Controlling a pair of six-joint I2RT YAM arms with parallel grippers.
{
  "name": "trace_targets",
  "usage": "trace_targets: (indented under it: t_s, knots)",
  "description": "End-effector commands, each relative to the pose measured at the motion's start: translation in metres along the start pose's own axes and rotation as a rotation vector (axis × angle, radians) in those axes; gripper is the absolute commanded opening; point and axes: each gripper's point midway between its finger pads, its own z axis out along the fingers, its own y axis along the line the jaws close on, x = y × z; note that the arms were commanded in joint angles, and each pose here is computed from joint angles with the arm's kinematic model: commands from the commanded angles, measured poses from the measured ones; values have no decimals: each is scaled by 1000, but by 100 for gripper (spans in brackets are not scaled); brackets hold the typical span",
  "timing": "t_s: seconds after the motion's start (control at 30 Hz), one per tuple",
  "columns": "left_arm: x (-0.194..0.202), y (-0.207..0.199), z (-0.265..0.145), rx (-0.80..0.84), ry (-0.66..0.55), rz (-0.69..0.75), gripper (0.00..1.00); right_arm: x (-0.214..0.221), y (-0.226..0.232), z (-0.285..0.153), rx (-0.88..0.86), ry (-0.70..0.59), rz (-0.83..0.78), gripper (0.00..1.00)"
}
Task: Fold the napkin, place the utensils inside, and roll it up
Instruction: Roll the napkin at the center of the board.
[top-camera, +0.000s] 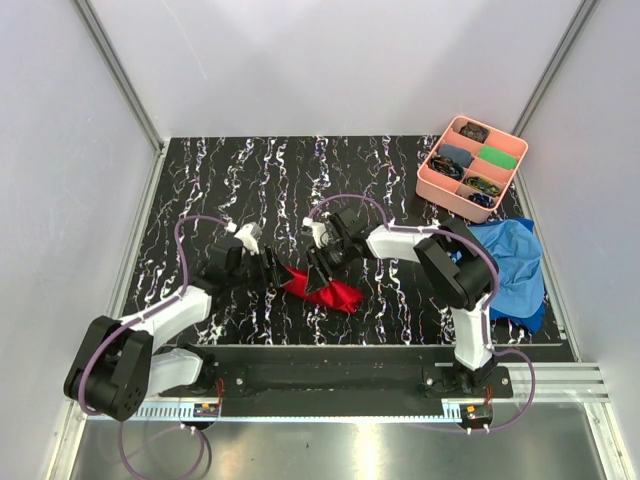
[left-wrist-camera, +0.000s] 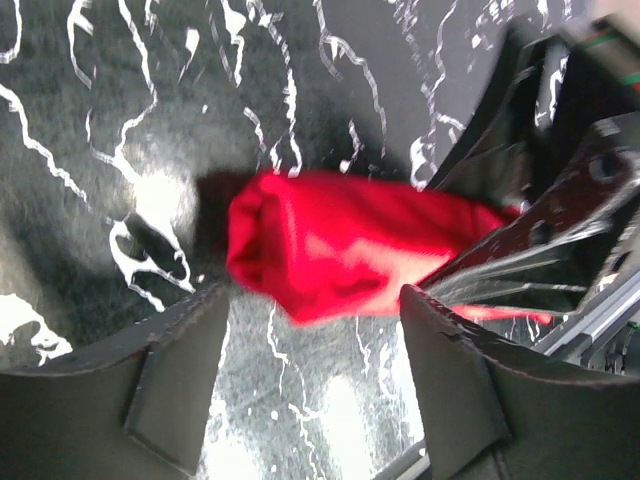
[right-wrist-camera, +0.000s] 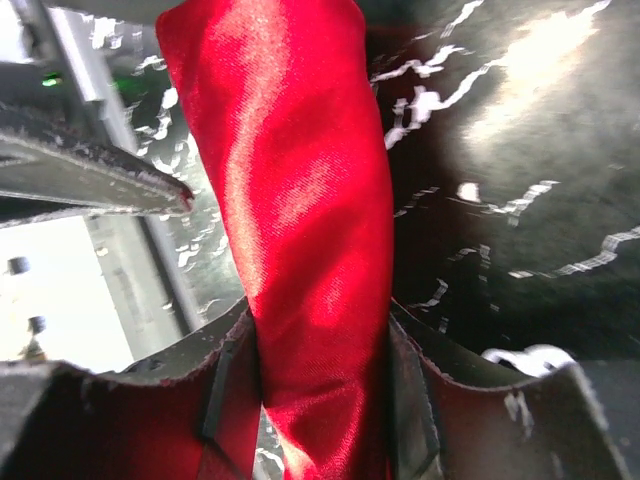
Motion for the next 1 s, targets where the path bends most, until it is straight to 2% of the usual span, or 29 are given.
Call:
trace_targets:
  t_s: [0.0, 0.1, 0.2, 0.43, 0.47, 0.57, 0.67, 0.87, 0.97]
  knots:
    - [-24, -8, 4, 42, -107, 68, 68, 36, -4, 11, -76, 126, 141, 51]
    - [-26, -6, 6, 41, -121, 82, 66, 35, -7, 12, -106, 130, 166, 51]
    - [-23, -6, 8, 50, -112, 84, 58, 34, -9, 13, -117, 131, 179, 51]
    - [-10, 1, 16, 39, -63, 54, 37, 26, -15, 10, -105, 120, 200, 55]
    - [-7, 4, 18, 31, -49, 47, 29, 25, -16, 9, -101, 118, 200, 60]
    - [-4, 11, 22, -8, -21, 20, 15, 16, -26, 2, -3, 82, 172, 76]
    - [-6, 12, 24, -28, 0, 16, 11, 1, -34, -14, 111, 22, 121, 83]
    - [-14, 4, 26, -19, 24, 5, 11, -36, -42, -59, 332, -111, -48, 89]
    - [-13, 2, 28, -13, 43, 0, 11, -49, -32, -75, 357, -175, -150, 95]
